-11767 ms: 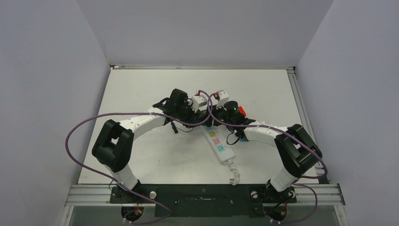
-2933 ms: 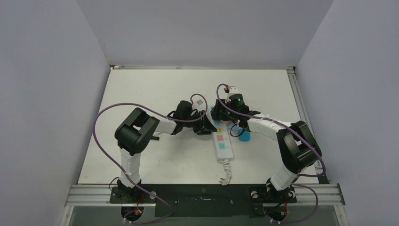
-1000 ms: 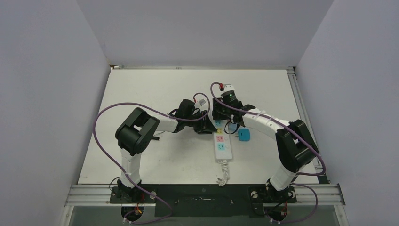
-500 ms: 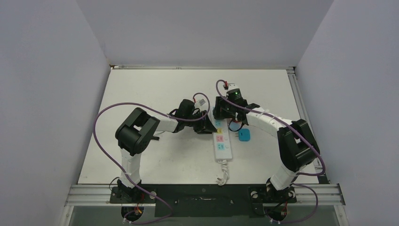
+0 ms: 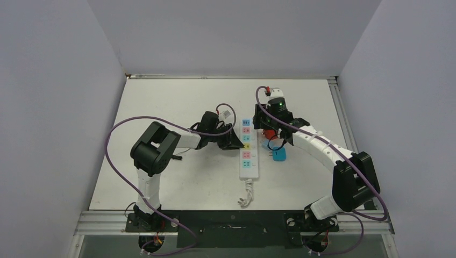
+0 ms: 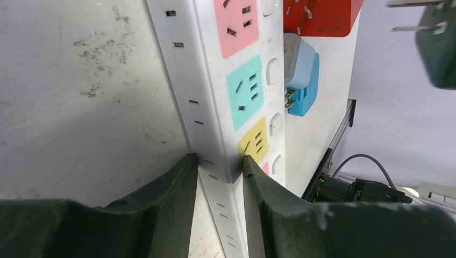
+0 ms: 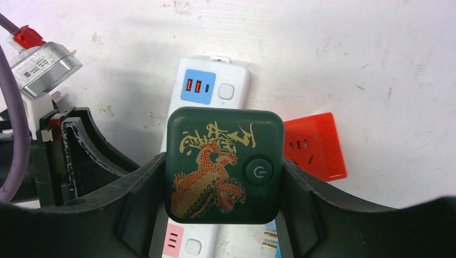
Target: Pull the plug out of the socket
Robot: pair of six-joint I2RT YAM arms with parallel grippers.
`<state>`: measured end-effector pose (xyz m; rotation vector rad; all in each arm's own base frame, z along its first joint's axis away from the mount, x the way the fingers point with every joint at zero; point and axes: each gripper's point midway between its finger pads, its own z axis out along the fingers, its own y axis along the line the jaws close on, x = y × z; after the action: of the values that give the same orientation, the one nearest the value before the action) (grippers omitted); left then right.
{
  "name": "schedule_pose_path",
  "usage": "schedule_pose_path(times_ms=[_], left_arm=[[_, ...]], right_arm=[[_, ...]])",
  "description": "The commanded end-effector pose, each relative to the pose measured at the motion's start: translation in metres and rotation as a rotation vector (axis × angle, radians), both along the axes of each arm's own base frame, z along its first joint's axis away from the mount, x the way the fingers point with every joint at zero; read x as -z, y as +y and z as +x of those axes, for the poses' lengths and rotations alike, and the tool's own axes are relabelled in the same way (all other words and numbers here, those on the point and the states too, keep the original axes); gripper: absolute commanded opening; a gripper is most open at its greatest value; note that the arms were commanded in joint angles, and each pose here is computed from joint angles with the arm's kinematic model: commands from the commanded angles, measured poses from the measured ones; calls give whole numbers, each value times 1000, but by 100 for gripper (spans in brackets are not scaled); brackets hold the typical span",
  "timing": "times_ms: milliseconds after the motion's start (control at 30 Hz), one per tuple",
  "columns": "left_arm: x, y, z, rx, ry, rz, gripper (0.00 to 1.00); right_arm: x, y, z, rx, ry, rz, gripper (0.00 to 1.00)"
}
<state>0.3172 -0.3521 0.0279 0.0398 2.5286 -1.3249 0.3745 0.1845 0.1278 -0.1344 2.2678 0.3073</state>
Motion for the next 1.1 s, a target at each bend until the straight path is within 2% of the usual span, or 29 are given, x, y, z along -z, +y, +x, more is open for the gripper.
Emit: schedule_pose_path(times_ms=[0, 267, 433, 533, 667, 800, 867, 1067], left_arm=[[36, 27, 10, -68, -10, 153, 0], [26, 28, 15, -62, -49, 165, 0], [4, 31, 27, -64, -140, 190, 50], [-28, 31, 37, -50, -241, 206, 65], [-92, 42, 50, -67, -461, 242, 88], [-156, 63, 58, -135, -640, 257, 96], [-179, 82, 57, -185, -675, 278, 99], [-253, 171, 60, -445, -783, 258, 96]], right_arm=[[-29, -16, 8, 47, -92, -30, 5], [-40, -26, 5, 80, -113, -35, 5], [-43, -71, -2, 182, -104, -44, 5], [-37, -103, -9, 244, -83, -11, 8], [-18, -130, -22, 294, -34, 56, 10], [3, -141, -28, 321, 7, 102, 11], [10, -143, -28, 319, 20, 118, 13], [28, -134, -21, 270, 72, 144, 19]])
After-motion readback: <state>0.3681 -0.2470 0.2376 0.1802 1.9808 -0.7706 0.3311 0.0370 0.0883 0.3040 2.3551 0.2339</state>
